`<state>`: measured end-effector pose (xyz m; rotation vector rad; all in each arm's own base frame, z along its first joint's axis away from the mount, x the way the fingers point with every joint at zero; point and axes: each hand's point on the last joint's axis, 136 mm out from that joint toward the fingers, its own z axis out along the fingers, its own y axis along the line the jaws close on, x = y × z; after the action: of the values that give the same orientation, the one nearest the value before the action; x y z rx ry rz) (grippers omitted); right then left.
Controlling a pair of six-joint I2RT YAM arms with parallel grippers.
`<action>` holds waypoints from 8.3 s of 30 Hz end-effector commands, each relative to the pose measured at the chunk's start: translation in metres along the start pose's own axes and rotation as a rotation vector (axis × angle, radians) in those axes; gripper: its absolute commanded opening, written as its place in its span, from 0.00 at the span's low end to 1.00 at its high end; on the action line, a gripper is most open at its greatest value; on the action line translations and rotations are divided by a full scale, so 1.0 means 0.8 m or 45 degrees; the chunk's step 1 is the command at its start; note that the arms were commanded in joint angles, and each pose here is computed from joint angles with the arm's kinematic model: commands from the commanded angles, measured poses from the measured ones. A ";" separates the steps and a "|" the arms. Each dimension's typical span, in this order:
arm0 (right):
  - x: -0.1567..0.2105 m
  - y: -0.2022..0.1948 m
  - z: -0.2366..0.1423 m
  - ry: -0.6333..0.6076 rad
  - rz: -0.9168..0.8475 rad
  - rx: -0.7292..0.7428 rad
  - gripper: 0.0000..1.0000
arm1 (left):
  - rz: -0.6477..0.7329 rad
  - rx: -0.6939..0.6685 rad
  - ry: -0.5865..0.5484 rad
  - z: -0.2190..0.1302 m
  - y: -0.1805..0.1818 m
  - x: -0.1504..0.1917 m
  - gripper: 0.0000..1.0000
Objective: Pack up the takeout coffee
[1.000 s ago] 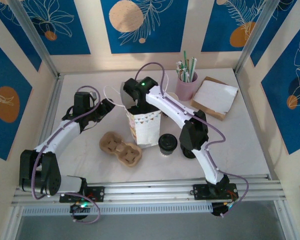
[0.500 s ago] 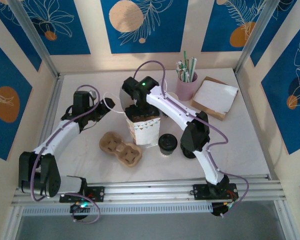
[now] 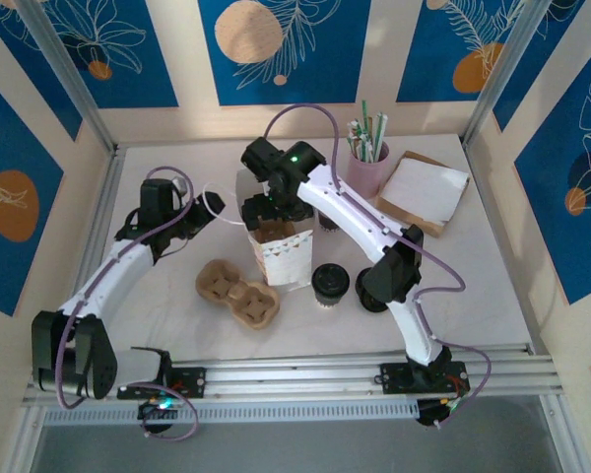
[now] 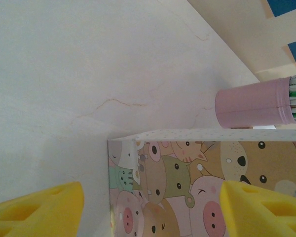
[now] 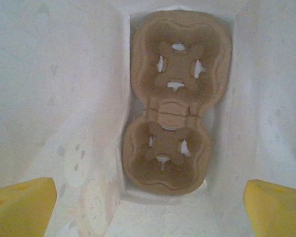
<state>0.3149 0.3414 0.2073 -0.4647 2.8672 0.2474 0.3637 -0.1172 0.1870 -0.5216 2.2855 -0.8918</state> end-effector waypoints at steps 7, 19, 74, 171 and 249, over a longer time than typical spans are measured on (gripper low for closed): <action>-0.006 0.006 -0.048 -0.113 -0.026 -0.023 0.94 | 0.096 0.059 -0.072 -0.047 -0.042 -0.014 0.73; -0.009 0.015 -0.079 -0.197 -0.047 -0.049 0.82 | 0.186 0.026 -0.174 -0.103 -0.063 -0.028 0.72; 0.064 -0.015 -0.318 -0.864 -0.049 -0.526 0.62 | 0.456 0.340 -0.294 -0.271 -0.166 0.000 0.73; 0.194 -0.124 0.026 -0.048 -0.254 -0.054 0.98 | 0.318 0.150 0.457 -0.117 -0.011 0.208 0.79; 0.217 -0.147 0.004 -0.021 0.089 0.139 0.94 | 0.420 0.192 0.499 -0.132 -0.035 0.216 0.79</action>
<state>0.1979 0.1811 0.1391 -0.3611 2.8598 0.0617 0.1727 -0.1818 0.1893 0.0765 2.5317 -1.0595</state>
